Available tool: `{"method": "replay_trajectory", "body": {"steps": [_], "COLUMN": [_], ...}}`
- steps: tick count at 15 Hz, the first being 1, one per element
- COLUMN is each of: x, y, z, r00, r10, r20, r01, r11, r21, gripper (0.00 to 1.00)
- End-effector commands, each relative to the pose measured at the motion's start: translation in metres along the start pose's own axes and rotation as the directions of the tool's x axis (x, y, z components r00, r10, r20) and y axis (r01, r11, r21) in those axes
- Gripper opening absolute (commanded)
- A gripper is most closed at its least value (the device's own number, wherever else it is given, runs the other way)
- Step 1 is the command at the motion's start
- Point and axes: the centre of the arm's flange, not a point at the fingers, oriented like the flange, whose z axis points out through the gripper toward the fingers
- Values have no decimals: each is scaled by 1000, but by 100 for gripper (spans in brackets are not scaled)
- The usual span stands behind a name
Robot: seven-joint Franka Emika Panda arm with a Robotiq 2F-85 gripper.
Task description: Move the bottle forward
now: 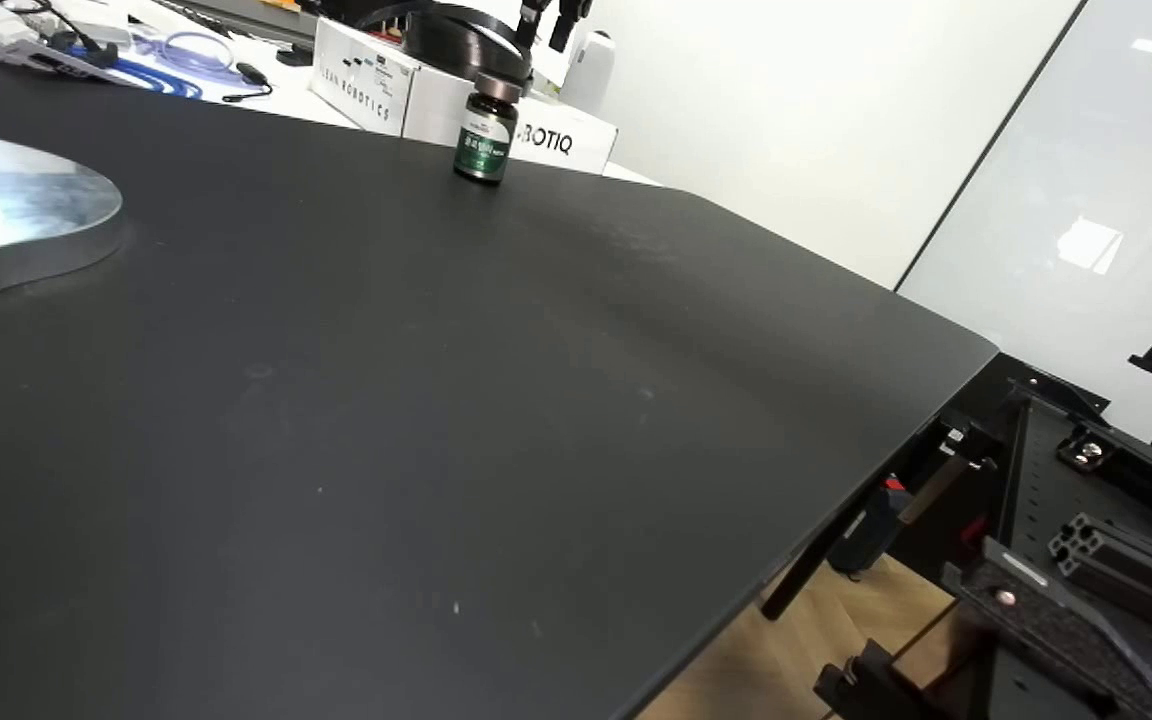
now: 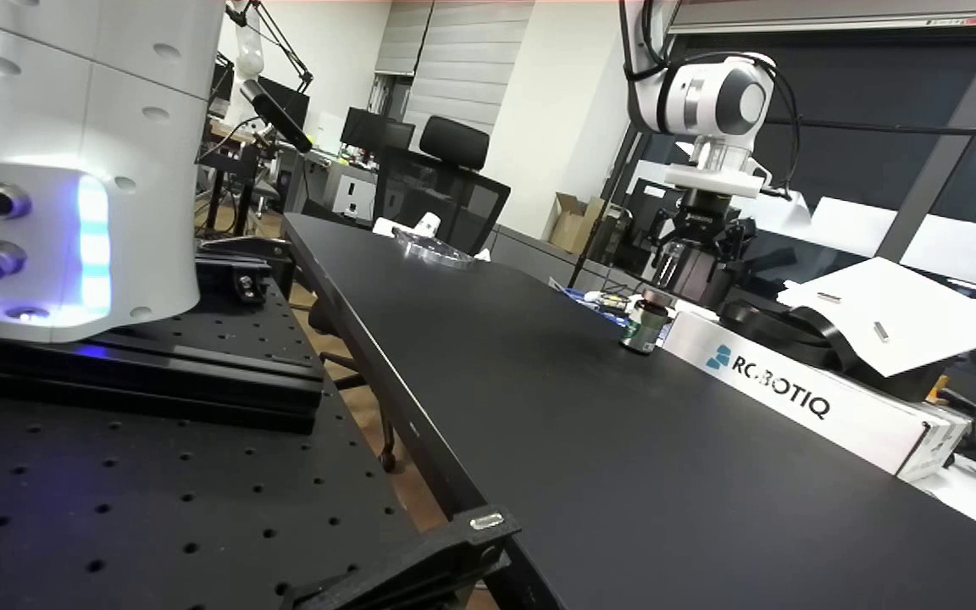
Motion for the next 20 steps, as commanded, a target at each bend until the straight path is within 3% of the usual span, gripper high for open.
{"method": "replay_trajectory", "body": {"steps": [1, 16, 17, 18, 20], "x": [38, 50, 50, 50, 50], "y": [7, -2, -3, -4, -6], "z": [10, 44, 47, 49, 51], "r00": [1000, 995, 996, 995, 995], "r10": [-11, -49, -54, -60, -64], "r20": [9, 83, 77, 75, 72], "r01": [11, 44, 49, 55, 59], "r11": [1000, 997, 997, 997, 996], "r21": [15, 59, 58, 61, 65], "gripper": [100, 100, 75, 74, 60]}}
